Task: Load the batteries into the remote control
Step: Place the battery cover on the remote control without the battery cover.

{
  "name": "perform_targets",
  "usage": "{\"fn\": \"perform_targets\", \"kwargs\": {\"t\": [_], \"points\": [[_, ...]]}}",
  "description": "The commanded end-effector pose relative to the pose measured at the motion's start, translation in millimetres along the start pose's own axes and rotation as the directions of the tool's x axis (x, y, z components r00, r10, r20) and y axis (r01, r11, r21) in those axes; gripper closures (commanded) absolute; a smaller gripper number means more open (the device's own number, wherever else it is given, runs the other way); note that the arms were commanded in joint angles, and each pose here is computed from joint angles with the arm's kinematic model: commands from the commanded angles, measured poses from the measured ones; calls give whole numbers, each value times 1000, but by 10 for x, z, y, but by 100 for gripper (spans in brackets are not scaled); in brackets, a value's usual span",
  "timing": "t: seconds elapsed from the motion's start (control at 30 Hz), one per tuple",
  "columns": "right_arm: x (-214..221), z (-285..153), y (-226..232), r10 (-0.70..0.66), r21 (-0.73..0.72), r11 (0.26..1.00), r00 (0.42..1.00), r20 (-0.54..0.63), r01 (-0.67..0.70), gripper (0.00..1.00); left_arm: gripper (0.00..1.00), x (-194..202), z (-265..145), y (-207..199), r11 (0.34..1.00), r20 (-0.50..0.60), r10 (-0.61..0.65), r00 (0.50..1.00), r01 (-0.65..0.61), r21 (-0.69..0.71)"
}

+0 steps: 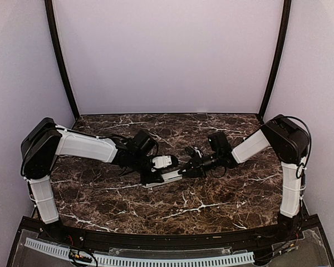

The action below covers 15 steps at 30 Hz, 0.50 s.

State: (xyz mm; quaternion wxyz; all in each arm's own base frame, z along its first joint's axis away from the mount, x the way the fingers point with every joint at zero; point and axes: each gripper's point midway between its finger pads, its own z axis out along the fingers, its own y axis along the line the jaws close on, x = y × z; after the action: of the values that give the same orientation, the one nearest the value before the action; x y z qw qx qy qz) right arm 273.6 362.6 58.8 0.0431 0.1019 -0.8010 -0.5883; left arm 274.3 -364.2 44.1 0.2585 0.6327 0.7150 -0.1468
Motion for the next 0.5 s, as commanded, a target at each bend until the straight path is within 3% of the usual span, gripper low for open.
{"fn": "perform_targets", "kwargs": {"t": [0.0,0.23,0.47], "points": [[-63,6,-67,-2,20,1000,1000,12,2,93,78,5,-7,-100,999,-15,17,1000,-16,47],[-123,-21,-109,-18,61,998,1000,12,17,85,85,17,-9,-99,999,-20,24,1000,-23,45],[-164,-51,-114,-39,94,995,999,7,38,82,88,41,-3,-101,999,-27,24,999,-23,44]]}}
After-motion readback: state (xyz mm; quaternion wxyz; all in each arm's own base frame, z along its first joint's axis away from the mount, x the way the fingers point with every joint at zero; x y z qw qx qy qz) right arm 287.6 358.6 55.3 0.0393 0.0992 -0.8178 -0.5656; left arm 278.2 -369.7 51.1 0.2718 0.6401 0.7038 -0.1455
